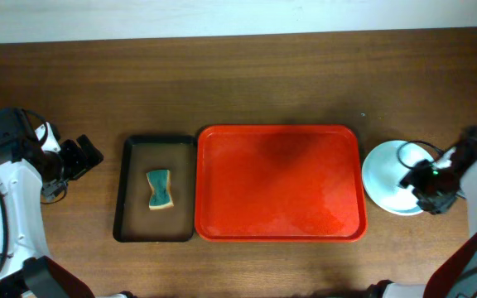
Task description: Clean dirty plates on tray and stack at the side
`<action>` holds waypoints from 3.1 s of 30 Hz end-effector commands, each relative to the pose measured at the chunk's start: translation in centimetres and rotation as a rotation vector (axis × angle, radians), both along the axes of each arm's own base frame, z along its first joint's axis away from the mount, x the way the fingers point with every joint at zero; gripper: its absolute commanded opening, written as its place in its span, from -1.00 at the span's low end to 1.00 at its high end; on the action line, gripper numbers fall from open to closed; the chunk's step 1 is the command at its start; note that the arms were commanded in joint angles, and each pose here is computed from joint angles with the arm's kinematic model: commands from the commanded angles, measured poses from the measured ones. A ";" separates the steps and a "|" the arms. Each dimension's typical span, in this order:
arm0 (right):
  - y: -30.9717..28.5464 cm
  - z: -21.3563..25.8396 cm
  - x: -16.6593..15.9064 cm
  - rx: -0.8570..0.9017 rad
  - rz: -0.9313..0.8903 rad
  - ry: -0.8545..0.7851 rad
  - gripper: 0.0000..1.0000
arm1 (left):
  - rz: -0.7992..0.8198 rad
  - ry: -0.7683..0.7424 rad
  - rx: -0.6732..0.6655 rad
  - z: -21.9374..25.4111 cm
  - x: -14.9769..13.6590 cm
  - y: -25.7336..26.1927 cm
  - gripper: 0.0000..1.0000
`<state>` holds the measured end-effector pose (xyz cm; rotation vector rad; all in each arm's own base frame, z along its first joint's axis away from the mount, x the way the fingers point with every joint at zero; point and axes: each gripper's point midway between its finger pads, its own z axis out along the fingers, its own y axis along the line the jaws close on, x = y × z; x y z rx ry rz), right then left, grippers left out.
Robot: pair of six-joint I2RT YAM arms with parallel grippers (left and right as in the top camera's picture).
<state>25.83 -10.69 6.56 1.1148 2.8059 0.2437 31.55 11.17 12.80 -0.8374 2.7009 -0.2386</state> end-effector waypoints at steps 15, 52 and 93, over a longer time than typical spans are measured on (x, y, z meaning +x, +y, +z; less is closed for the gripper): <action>11.8 0.4 4.4 -0.030 0.579 -0.127 0.97 | 0.014 -0.029 0.002 0.9 0.4 0.2 0.98; 11.8 0.4 4.4 -0.030 0.579 -0.127 0.97 | 0.014 -0.029 0.002 0.9 0.4 0.2 0.98; 14.6 40.0 -13.6 -0.509 0.500 -1.781 0.97 | 0.014 -0.029 0.002 0.9 0.4 0.2 0.98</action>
